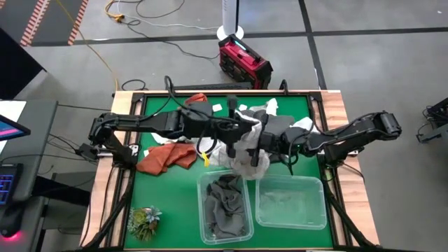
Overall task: Sort towels by color in basket
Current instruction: Put the white and orange towel into the right transparent bin
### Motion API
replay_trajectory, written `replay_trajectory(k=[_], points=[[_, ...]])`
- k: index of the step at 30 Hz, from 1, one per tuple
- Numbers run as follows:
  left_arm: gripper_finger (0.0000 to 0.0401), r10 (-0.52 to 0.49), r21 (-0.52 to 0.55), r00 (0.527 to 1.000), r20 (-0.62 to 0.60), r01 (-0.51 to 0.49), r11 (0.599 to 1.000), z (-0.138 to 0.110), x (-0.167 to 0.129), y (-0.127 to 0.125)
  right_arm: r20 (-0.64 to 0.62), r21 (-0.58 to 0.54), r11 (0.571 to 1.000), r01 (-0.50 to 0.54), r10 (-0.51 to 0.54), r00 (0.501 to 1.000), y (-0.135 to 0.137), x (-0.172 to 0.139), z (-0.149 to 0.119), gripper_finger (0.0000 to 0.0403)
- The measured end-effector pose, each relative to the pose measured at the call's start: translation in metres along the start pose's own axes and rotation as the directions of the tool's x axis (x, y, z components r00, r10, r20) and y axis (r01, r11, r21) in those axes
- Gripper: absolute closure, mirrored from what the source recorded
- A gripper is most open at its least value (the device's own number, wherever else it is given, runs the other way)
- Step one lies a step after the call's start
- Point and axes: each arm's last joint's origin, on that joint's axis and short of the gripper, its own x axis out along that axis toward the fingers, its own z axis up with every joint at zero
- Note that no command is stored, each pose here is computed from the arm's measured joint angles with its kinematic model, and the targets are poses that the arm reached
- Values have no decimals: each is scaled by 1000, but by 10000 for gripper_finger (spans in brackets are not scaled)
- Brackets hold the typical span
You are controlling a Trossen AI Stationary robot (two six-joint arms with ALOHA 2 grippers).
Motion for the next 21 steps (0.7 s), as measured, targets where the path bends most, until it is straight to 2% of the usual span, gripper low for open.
replay_trajectory(k=[3,6,10,12,14,17,21], points=[[399,31,0,999,36,-31,1000,4,0,3,2,-1,1000,-6,6,1000,2,-1,1,142],[399,39,12,998,47,-39,999,5,0,3,2,-1,1000,-6,6,1000,2,-1,1,182],[397,67,-39,996,64,-65,997,9,-1,4,-1,-3,1000,-6,6,1000,1,0,0,269],[389,102,-88,995,22,-99,991,8,-1,4,-14,-10,1000,-11,11,1000,2,0,-1,324],[374,116,-95,992,-48,-120,988,6,-2,1,-35,-26,999,-18,17,999,3,0,-3,370],[339,95,-104,986,-134,-109,989,0,-4,-3,-67,-47,999,-22,19,998,4,0,-7,372],[280,45,-147,981,-189,-73,986,-1,-10,-6,-126,-62,998,-20,12,992,2,-5,-8,368]])
